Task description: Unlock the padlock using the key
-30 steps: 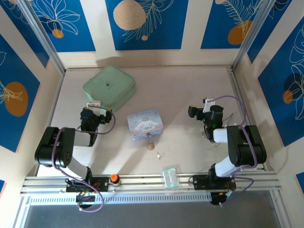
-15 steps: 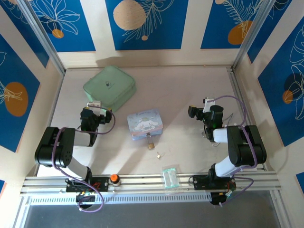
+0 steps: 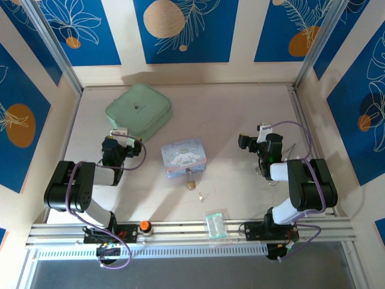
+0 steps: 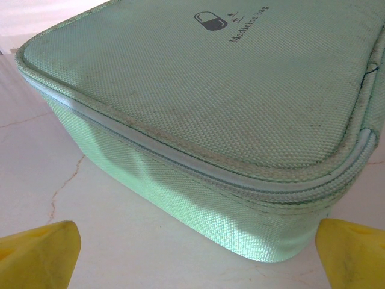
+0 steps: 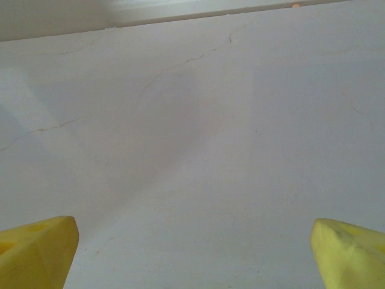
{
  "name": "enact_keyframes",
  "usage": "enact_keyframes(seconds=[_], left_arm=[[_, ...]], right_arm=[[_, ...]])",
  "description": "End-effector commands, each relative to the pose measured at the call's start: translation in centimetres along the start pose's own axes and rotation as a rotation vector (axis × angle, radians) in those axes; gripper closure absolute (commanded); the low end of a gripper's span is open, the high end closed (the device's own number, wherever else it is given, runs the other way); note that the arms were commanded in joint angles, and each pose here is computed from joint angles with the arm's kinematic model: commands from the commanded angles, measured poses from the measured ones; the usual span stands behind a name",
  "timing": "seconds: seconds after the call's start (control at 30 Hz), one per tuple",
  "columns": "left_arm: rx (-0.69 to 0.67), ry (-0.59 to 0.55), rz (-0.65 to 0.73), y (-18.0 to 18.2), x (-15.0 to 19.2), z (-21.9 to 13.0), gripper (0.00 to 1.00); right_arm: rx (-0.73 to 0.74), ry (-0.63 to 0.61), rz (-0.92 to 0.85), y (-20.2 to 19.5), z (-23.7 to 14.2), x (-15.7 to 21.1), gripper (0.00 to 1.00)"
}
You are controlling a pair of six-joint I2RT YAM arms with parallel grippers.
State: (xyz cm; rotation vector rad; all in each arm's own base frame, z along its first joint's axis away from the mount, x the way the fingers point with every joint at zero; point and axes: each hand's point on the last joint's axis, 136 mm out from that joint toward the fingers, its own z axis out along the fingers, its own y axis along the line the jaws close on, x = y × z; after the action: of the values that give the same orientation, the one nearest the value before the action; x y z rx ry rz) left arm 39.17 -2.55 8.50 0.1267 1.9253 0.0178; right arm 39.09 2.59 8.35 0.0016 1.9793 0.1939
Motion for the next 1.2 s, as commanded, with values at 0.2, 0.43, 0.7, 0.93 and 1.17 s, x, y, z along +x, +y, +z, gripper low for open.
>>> enact_keyframes(seconds=[0.2,0.43,0.7,0.93,1.17], left_arm=[[0.018,-0.051,0.003,-0.1,-1.8,-0.5,0.01],[-0.029,-0.092,-0.037,1.0,-5.8,-3.5,0.01],[-0.02,-0.11,-0.478,1.6,-9.9,-7.2,0.01],[0.19,-0.074,-0.81,-1.6,-9.4,-8.9,0.01],[0.306,0.267,-0.675,-8.4,-7.3,-11.0,0.01]], right_arm=[[0.006,-0.047,-0.01,-0.1,-0.4,-2.0,0.01],[0.01,-0.059,0.005,0.5,-3.1,-4.8,0.01],[-0.094,-0.057,0.137,3.1,-8.0,-8.3,0.01],[-0.229,0.103,0.384,5.9,-11.8,-7.8,0.01],[-0.334,0.322,0.388,10.4,-14.0,-3.9,0.0]])
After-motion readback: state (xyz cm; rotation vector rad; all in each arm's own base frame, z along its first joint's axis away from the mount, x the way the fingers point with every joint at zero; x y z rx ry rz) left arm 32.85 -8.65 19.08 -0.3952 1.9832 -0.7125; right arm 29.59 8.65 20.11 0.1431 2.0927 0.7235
